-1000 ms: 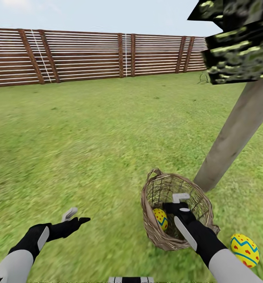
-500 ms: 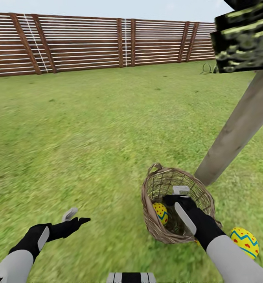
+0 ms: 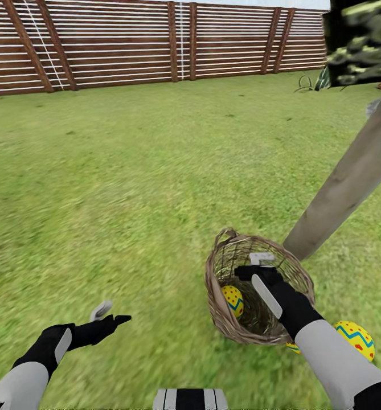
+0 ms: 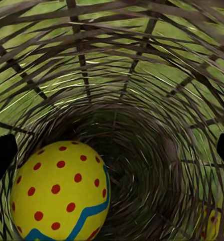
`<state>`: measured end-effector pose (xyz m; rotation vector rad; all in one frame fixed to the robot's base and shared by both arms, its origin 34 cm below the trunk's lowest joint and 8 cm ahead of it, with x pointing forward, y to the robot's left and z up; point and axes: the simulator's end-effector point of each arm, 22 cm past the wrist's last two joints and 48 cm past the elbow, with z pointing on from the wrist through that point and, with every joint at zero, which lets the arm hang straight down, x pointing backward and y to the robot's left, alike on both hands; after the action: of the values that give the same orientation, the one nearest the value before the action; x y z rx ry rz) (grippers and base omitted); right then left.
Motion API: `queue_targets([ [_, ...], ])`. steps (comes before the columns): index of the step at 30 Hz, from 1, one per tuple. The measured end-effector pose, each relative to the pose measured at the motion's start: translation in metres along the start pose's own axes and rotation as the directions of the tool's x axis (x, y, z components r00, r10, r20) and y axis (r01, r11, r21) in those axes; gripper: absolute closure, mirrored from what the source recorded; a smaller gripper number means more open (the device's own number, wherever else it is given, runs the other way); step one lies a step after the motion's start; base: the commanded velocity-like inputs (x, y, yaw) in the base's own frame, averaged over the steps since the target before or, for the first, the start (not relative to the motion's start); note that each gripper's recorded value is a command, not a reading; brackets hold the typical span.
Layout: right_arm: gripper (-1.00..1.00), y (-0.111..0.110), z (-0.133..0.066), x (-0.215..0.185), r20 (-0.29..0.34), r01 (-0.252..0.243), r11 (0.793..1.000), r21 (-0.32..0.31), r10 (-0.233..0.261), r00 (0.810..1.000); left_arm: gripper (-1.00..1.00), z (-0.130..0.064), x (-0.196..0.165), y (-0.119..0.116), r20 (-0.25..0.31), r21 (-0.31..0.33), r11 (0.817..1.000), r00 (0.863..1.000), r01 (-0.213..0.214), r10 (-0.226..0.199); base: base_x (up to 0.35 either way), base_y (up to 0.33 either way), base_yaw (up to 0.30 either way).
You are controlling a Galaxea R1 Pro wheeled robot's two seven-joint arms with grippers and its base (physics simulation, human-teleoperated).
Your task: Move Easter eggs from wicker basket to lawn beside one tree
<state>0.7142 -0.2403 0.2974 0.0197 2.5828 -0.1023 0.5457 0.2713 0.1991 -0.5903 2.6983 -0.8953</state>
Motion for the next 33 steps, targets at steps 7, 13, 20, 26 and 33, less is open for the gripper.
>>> queue_targets([
  [7,-1.00,0.033,0.009,0.013,-0.028,-0.023,0.999,-0.046,0.021,0.999,-1.00,0.006,0.007,0.011,-0.021,-0.010,1.000,0.999,0.024,-0.024,0.000,0.000,0.000],
  [13,-1.00,0.040,0.019,0.025,-0.052,-0.028,0.998,-0.053,0.025,0.998,-1.00,-0.011,-0.017,0.018,-0.030,-0.034,0.998,0.998,0.061,-0.062,0.000,0.000,0.000],
  [20,-1.00,0.041,0.031,0.041,-0.081,-0.029,0.998,-0.053,0.025,0.996,-1.00,-0.052,-0.088,-0.015,0.056,-0.011,0.999,0.997,0.047,-0.046,0.000,0.000,0.000],
  [26,-1.00,0.041,0.041,0.055,-0.105,-0.030,0.998,-0.051,0.024,0.994,-1.00,-0.066,-0.118,-0.035,0.127,0.035,0.999,0.992,0.018,-0.022,0.000,0.000,0.000],
  [33,-1.00,0.038,0.055,0.080,-0.153,-0.028,0.999,-0.042,0.022,0.988,-1.00,-0.063,-0.119,-0.020,0.122,0.009,1.000,0.992,0.027,-0.028,0.000,0.000,0.000],
])
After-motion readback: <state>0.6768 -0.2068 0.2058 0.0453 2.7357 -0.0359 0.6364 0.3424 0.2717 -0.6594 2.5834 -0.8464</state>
